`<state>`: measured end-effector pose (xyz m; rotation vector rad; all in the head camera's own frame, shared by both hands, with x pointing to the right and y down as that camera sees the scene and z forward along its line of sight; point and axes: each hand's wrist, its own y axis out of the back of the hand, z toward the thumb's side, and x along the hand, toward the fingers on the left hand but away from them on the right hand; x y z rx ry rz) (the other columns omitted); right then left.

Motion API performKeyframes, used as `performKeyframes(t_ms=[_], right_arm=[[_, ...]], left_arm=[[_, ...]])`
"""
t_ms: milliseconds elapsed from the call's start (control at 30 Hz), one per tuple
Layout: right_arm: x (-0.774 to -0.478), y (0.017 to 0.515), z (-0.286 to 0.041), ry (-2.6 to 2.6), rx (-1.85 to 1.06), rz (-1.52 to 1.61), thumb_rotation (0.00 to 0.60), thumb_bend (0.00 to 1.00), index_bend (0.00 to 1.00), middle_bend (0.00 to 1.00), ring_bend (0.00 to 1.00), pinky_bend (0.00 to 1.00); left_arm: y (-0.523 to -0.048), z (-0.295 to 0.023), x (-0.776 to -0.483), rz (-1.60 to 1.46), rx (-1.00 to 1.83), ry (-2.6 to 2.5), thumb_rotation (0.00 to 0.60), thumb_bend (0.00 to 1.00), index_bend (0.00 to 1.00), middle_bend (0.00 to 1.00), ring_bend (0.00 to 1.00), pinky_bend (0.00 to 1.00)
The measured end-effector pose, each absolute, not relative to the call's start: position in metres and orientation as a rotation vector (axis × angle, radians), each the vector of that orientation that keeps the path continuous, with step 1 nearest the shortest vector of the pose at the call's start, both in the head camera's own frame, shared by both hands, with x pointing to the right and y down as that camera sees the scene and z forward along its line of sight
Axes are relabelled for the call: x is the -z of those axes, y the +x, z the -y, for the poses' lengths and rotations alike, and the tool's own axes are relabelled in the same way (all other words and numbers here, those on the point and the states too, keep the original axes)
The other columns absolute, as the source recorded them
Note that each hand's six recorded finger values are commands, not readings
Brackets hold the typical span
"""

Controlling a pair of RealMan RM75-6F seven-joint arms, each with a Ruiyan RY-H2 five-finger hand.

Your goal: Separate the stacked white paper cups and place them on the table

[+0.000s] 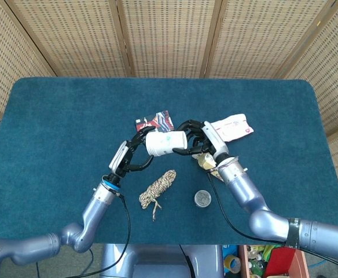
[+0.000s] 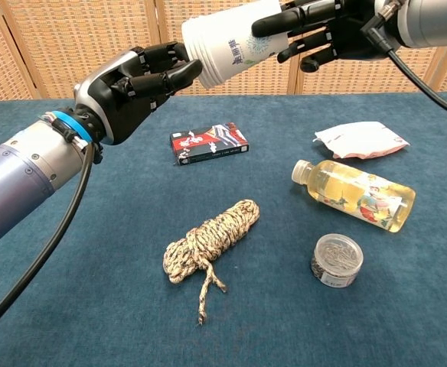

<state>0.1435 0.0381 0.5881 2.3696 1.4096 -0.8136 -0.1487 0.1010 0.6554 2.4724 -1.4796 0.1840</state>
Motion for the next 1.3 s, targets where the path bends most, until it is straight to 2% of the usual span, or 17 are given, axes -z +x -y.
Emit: performKeyframes(t_ms=[500,1000,1300], right_arm=[[-0.585,0.150,-0.036,2.366,0.812,-1.429,0.600,0.30,0.75,0.67,0.58,0.80],[-0.587,0.169,-0.035,2.328,0.853,-1.479,0.600,0.30,0.75,0.67,0.58,0.80],[-0.591,0.191,-0.041,2.314,0.931,-1.526,0.600,0.30,0.75,0.67,0.58,0.80]], left_arm=[[-0.160,-0.105,-0.654,1.503,-0.194,2.473,0.600,0.41,0.63,0.15,0.00,0.00],[-0.204,-0.108,-0.651,1.589,-0.260,2.456,0.600,0.41,0.63,0.15,0.00,0.00],[-0.237,-0.109,-0.645,1.635,-0.433,2.522,0.600,0.41,0.63,0.15,0.00,0.00]])
